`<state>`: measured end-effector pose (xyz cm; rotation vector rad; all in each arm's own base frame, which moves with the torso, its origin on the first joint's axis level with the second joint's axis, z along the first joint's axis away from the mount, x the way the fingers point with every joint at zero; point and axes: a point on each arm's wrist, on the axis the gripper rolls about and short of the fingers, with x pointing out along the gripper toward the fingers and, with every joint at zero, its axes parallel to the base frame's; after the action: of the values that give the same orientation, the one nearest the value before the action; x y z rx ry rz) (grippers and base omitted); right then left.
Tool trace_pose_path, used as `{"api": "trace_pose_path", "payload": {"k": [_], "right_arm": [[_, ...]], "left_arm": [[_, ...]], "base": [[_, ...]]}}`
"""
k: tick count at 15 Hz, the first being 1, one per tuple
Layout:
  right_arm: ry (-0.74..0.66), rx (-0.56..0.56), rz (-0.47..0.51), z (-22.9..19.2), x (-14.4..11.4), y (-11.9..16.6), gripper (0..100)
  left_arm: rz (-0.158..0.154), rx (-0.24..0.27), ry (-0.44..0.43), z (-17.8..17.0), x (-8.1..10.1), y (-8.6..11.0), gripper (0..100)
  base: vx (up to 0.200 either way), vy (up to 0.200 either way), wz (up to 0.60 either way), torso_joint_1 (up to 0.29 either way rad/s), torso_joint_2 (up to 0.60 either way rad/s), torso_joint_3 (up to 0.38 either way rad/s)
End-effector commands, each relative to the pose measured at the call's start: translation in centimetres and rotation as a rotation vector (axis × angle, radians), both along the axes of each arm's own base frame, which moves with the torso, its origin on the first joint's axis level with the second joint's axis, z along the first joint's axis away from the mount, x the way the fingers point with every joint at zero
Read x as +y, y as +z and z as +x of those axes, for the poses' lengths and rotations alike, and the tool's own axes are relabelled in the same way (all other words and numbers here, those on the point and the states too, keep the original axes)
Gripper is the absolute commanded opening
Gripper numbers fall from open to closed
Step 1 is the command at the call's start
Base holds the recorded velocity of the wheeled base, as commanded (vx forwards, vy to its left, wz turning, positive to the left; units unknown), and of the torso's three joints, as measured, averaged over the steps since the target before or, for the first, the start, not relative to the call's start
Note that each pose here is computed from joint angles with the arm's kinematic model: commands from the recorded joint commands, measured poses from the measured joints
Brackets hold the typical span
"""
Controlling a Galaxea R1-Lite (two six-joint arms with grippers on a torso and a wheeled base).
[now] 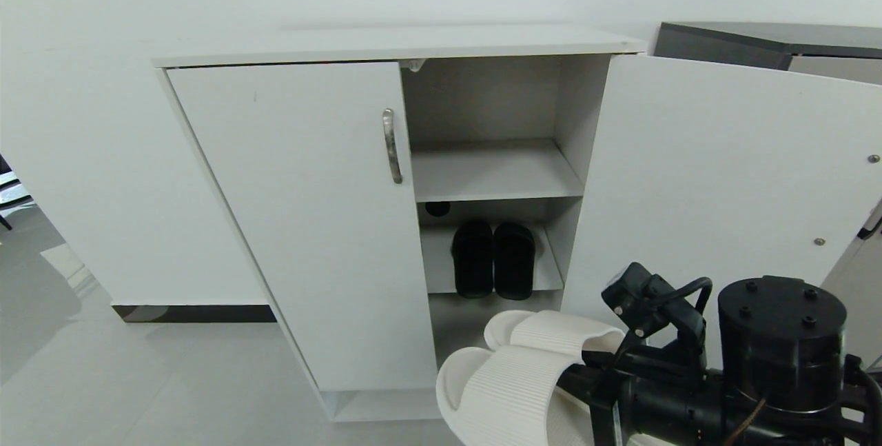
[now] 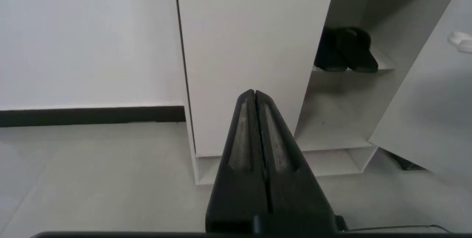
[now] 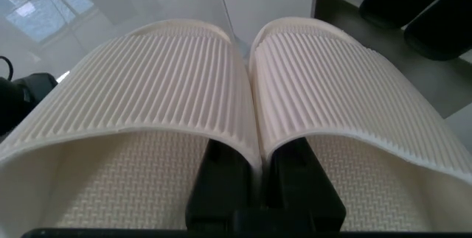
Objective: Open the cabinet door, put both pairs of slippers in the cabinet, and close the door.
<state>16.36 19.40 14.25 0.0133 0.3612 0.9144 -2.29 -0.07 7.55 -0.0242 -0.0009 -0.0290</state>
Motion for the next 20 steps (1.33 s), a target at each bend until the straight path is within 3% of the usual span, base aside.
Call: {"api": "trace_pose_path", "payload": {"k": [1, 3, 4, 7, 9, 12, 17, 20], "right_arm": [[0.003, 0.0, -0.001, -0.1, 0.0, -0.1, 0], [-0.014, -0.044, 0.056, 0.4, 0.3, 1.0, 0], [-0.138, -0.025, 0.043, 2.7, 2.0, 2.5, 0], [-0.393, 0.182, 0.102, 4.2, 6.9, 8.7, 0], [-0.49, 0.258, 0.067, 4.5, 8.1, 10.8, 0], [-0.673, 0.119, 0.081, 5.8, 10.0, 9.4, 0], [-0.69, -0.095, 0.048, 4.9, 11.1, 7.3, 0], [-0.715, -0.237, 0.013, 4.8, 10.4, 5.9, 0]], "left_arm": [[0.0, 0.001, 0.0, 0.0, 0.0, 0.0, 0], [0.001, 0.001, -0.002, 0.0, 0.0, 0.0, 0], [0.001, 0.001, -0.002, 0.0, 0.0, 0.0, 0], [0.003, 0.001, -0.002, 0.0, 0.0, 0.0, 0], [0.003, 0.001, -0.002, 0.0, 0.0, 0.0, 0], [0.004, 0.001, -0.003, 0.0, 0.0, 0.0, 0], [0.001, 0.001, -0.003, 0.0, 0.0, 0.0, 0], [0.0, 0.001, -0.002, 0.0, 0.0, 0.0, 0]], "base": [[0.0, 0.0, 0.0, 0.0, 0.0, 0.0], [0.0, 0.0, 0.0, 0.0, 0.0, 0.0], [0.0, 0.0, 0.0, 0.0, 0.0, 0.0], [0.0, 0.0, 0.0, 0.0, 0.0, 0.0], [0.0, 0.0, 0.0, 0.0, 0.0, 0.0], [0.0, 0.0, 0.0, 0.0, 0.0, 0.0], [0.0, 0.0, 0.0, 0.0, 0.0, 0.0], [0.0, 0.0, 0.0, 0.0, 0.0, 0.0]]}}
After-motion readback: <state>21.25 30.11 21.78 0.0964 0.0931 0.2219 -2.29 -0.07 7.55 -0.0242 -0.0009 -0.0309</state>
